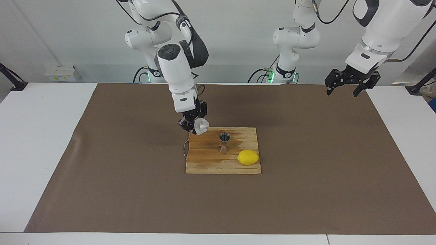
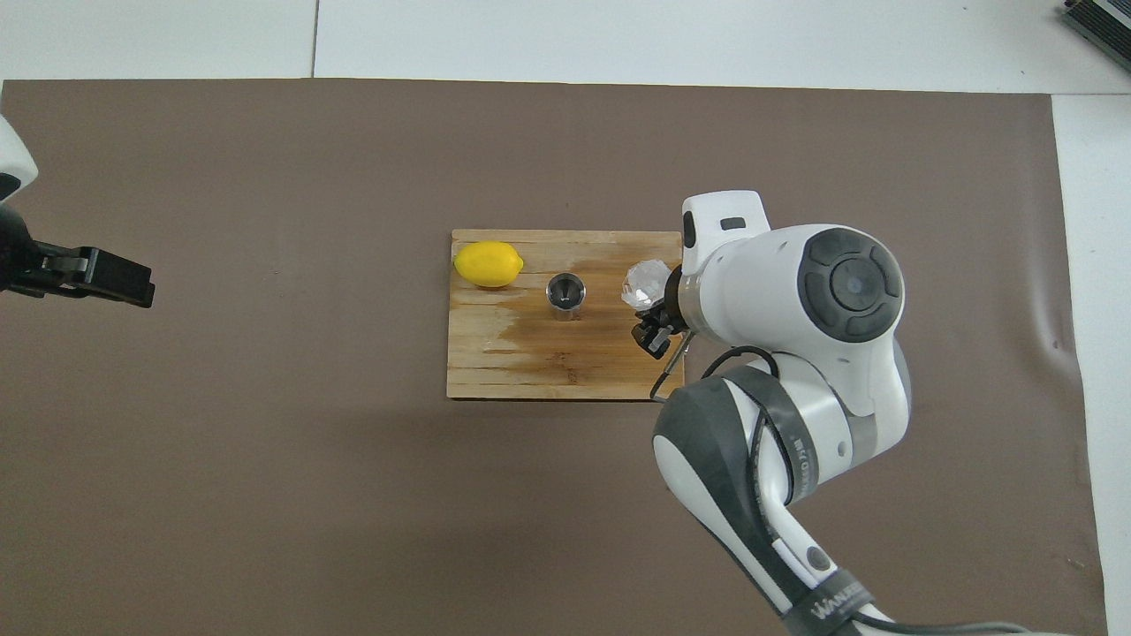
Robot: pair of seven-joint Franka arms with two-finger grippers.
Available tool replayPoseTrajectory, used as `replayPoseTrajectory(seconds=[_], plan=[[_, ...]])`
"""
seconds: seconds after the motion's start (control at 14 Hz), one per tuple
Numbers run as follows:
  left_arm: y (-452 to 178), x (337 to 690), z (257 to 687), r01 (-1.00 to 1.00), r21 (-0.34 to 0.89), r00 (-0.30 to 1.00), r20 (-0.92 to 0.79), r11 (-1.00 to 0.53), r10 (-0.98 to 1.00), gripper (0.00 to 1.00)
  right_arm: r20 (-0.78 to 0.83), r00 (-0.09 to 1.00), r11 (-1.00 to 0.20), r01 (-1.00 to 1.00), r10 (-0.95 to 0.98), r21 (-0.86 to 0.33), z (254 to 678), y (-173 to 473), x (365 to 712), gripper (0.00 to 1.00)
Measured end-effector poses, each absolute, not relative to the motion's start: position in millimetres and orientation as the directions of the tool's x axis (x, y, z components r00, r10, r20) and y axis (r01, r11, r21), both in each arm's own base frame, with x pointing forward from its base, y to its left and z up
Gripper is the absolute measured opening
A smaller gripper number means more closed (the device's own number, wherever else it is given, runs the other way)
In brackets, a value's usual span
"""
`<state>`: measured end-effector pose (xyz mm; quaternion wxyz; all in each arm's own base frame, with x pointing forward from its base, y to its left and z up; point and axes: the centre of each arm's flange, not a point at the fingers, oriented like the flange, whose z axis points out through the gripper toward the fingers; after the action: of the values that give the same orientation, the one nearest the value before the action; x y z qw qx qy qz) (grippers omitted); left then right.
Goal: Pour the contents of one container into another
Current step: 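Lift the white cup and carry it over the dark cup, then tilt the white cup with the right gripper over the dark cup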
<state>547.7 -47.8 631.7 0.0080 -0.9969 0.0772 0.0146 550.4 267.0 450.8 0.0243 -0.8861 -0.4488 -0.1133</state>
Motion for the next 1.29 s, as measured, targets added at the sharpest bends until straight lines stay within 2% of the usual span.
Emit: replayPoseTrajectory(seconds=[0.5,1.0,1.29], plan=[[-48,548,632,-0.154,-0.014,0.988,-0.03,-0.988,-0.154,1.0,0.144,0.41,-0.433,0.872,0.901,0.228,461,309,533,0.51],[-48,548,632,-0.154,-0.014,0.988,-0.03,-0.988,-0.154,1.0,0.014,0.282,-0.264,0.88,0.959,0.396,456,325,546,0.51],[-48,548,632,-0.154,-0.014,0.988,-0.03,-0.988,-0.154,1.0,-0.017,0.21,-0.182,0.879,0.977,0.44,445,345,542,0.51]])
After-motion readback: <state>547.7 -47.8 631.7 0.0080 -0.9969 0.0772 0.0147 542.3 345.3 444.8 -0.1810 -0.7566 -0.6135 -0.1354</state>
